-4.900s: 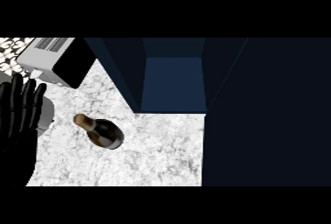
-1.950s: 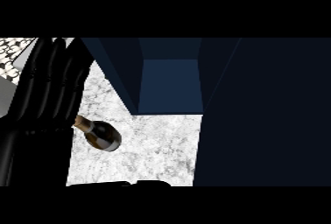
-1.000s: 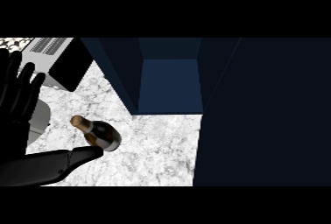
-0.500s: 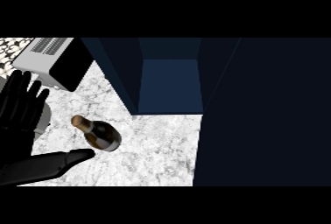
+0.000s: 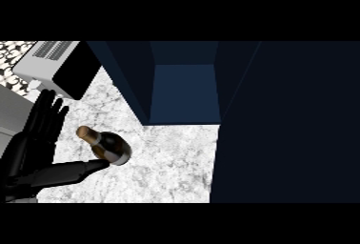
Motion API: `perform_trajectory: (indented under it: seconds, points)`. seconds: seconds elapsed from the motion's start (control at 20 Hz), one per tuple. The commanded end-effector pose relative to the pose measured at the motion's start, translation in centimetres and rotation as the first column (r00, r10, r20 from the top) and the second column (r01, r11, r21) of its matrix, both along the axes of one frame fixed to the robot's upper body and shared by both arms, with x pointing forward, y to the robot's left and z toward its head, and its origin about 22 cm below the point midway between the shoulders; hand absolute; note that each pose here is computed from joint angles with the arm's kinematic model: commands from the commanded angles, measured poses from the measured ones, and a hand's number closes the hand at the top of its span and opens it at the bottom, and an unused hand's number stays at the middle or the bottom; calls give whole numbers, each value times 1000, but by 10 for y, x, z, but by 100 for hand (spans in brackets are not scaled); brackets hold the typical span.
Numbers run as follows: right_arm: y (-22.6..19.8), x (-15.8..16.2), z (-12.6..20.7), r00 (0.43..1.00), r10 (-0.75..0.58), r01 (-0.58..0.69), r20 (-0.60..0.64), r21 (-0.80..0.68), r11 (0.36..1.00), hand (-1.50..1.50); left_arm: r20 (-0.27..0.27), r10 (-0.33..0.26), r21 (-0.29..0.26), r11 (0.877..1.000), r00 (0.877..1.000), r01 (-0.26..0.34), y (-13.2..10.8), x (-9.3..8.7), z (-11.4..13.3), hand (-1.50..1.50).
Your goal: Pick up the wine, place it into the cabinet and close the cabinet
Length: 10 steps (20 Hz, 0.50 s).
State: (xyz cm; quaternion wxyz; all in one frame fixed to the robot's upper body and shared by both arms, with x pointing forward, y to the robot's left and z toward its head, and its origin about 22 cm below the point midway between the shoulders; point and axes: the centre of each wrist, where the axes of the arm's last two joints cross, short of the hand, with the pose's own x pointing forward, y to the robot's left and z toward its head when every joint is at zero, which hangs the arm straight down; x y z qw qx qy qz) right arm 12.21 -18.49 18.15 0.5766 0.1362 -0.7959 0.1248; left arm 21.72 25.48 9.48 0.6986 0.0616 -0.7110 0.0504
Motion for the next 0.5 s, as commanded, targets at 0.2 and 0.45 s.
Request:
perform_trajectory:
  seconds: [0.2, 0.45]
  points:
    - [-18, -47, 37, 997, 12, -15, 71, 34, 999, -150, -48, 29, 5, 1000, 998, -29, 20, 22, -45, -150]
    - [-22, -48, 35, 994, 26, -29, 104, 22, 999, -150, -58, 34, -5, 999, 998, -34, 23, 16, -66, -150]
